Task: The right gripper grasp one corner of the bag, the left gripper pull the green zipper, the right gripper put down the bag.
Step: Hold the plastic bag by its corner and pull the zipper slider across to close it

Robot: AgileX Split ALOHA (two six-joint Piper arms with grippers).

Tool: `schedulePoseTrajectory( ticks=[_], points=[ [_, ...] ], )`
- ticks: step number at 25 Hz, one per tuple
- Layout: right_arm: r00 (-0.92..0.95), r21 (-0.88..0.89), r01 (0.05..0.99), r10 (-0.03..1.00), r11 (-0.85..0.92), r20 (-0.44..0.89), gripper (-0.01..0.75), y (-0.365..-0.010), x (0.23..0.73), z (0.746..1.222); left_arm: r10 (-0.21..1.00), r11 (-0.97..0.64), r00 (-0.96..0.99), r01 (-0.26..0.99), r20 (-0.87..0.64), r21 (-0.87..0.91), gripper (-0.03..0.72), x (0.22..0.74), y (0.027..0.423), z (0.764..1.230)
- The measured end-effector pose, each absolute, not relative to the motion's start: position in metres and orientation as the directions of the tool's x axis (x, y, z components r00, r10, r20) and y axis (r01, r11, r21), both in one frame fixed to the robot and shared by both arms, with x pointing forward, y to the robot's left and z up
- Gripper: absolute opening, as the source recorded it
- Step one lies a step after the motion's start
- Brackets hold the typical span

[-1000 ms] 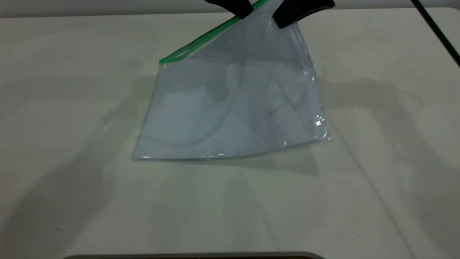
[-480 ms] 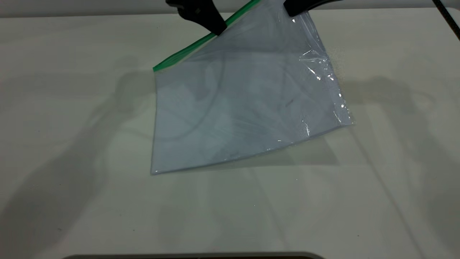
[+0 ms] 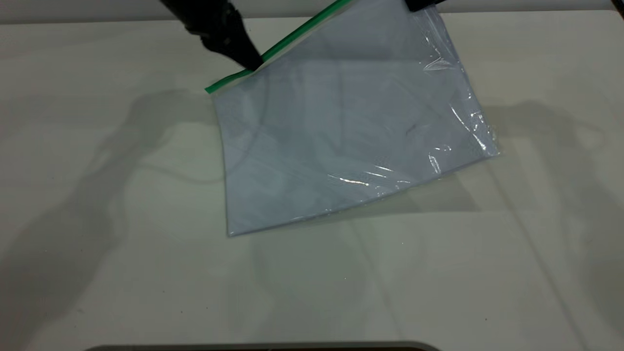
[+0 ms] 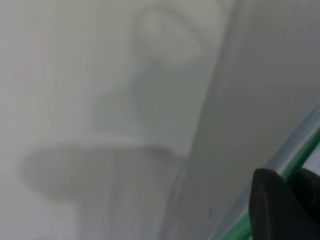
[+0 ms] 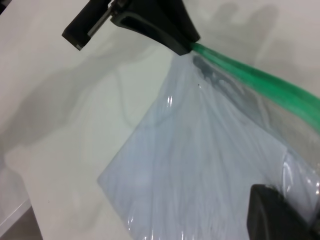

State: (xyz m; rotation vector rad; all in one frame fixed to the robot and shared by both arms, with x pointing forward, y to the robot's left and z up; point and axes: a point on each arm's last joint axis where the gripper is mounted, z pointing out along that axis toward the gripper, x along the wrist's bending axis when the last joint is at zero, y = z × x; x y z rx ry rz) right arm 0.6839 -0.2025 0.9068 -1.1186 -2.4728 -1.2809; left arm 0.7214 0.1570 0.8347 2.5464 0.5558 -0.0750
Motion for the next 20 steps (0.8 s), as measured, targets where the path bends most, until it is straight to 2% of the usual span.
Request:
schedulePoseTrajectory(
  ticks=[10,16,20],
  points=[
    [-0.714,0.656,0.666,0.558,0.354,0.423,0.033,-0.206,0.685,0.909,0.496,-0.766,0.848,0.529,-0.188,0.366,0.104,0.726,0.207,0.825],
    [-0.708,0.659,0.665,0.578,0.351,0.406,0.033,-0.212,0.688,0.909,0.503,-0.777,0.843,0.537,-0.189,0.329,0.106,0.725,0.213,0.822],
    [-0.722,0.669,0.648,0.573,0.364,0.388,0.049,-0.213,0.688,0.909,0.531,-0.724,0.816,0.577,-0.228,0.377,0.153,0.726,0.207,0.828]
  ],
)
